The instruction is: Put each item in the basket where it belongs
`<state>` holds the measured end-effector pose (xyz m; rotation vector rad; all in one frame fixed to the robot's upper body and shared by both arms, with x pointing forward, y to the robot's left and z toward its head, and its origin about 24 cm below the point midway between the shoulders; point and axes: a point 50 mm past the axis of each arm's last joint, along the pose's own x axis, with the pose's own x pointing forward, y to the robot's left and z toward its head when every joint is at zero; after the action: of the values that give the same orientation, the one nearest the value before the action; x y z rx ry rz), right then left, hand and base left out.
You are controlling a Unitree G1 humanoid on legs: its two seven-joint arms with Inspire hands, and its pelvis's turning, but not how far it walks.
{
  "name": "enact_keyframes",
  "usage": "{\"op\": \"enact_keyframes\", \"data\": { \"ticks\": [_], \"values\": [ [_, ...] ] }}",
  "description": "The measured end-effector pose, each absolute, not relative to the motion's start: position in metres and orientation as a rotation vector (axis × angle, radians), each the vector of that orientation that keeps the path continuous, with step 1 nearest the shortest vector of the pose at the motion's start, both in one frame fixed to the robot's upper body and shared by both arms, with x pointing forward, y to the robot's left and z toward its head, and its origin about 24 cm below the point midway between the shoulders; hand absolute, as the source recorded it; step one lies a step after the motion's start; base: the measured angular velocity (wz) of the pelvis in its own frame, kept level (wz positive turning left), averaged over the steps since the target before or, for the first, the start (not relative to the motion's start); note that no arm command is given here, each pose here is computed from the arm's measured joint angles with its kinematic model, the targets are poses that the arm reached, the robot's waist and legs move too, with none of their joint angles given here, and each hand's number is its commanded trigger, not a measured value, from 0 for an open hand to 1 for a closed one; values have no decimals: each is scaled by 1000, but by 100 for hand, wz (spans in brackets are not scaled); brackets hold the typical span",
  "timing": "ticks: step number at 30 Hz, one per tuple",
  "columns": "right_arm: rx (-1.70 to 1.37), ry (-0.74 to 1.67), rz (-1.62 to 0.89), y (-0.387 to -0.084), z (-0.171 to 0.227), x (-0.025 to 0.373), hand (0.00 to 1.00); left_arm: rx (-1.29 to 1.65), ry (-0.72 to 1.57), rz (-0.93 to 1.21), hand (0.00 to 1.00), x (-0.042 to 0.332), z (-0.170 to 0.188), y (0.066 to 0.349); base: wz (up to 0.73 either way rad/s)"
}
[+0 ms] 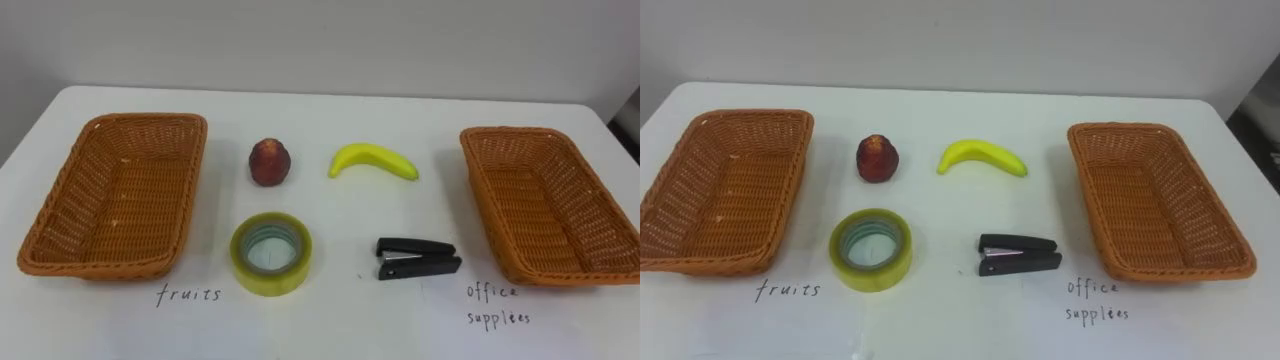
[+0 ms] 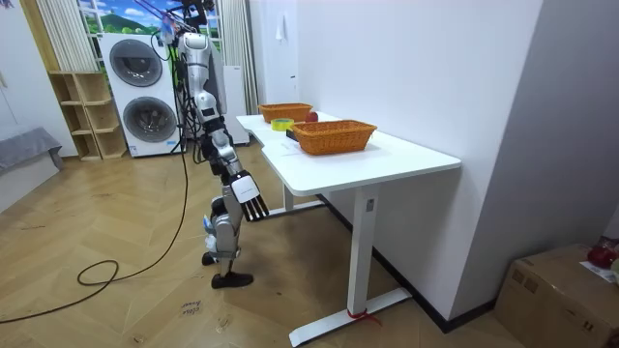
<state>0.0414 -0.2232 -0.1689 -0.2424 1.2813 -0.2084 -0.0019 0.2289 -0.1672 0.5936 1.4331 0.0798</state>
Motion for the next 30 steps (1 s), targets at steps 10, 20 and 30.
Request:
{"op": "enact_keyframes", "data": {
  "ticks": [10,20,30],
  "values": [
    [-191,1304,-253,-224,-170,37,0,633,1412,60,0,6,-167,230,0],
    [-110,1319,-303,-224,-171,31,0,628,1412,77,0,6,-166,232,0],
    [211,1346,-603,-228,-172,6,0,596,1424,149,0,-1,-165,239,0]
  ]
}}
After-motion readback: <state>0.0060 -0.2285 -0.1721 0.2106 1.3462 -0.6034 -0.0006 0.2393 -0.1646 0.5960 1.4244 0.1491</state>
